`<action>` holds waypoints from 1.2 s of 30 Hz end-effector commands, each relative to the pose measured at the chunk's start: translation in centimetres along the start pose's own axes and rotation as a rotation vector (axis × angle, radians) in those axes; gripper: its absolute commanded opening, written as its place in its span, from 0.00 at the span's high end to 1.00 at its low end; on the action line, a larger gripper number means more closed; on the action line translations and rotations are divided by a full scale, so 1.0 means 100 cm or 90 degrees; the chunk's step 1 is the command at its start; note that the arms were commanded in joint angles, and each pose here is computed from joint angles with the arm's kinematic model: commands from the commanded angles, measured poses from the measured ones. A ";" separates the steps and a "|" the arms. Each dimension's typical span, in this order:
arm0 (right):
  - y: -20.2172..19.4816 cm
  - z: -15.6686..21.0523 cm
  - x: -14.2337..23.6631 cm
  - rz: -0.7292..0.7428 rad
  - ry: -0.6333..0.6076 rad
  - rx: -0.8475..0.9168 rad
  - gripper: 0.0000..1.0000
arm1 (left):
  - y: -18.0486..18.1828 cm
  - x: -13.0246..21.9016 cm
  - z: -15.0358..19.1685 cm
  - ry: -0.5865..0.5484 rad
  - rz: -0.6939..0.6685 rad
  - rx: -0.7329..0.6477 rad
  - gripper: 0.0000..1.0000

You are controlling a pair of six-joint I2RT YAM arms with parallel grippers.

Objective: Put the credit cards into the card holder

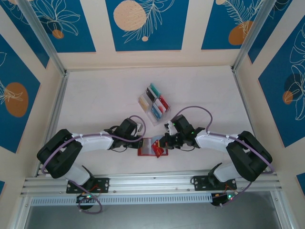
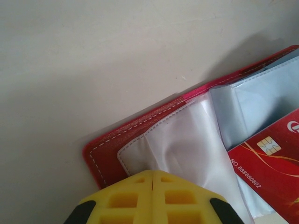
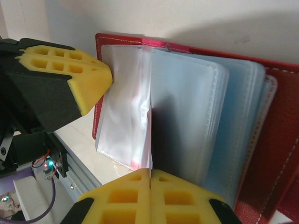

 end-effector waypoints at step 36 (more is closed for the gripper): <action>-0.007 -0.020 -0.018 -0.056 -0.006 0.009 1.00 | 0.035 -0.005 0.043 0.112 -0.127 0.015 0.97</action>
Point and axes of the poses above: each hand's point on the last joint's axis, 136 mm out from that joint toward the fingers, its own x axis back along the fingers, its own y axis along the line the jaws close on, z = x × y, the point moved 7 cm from there along x, back along the fingers
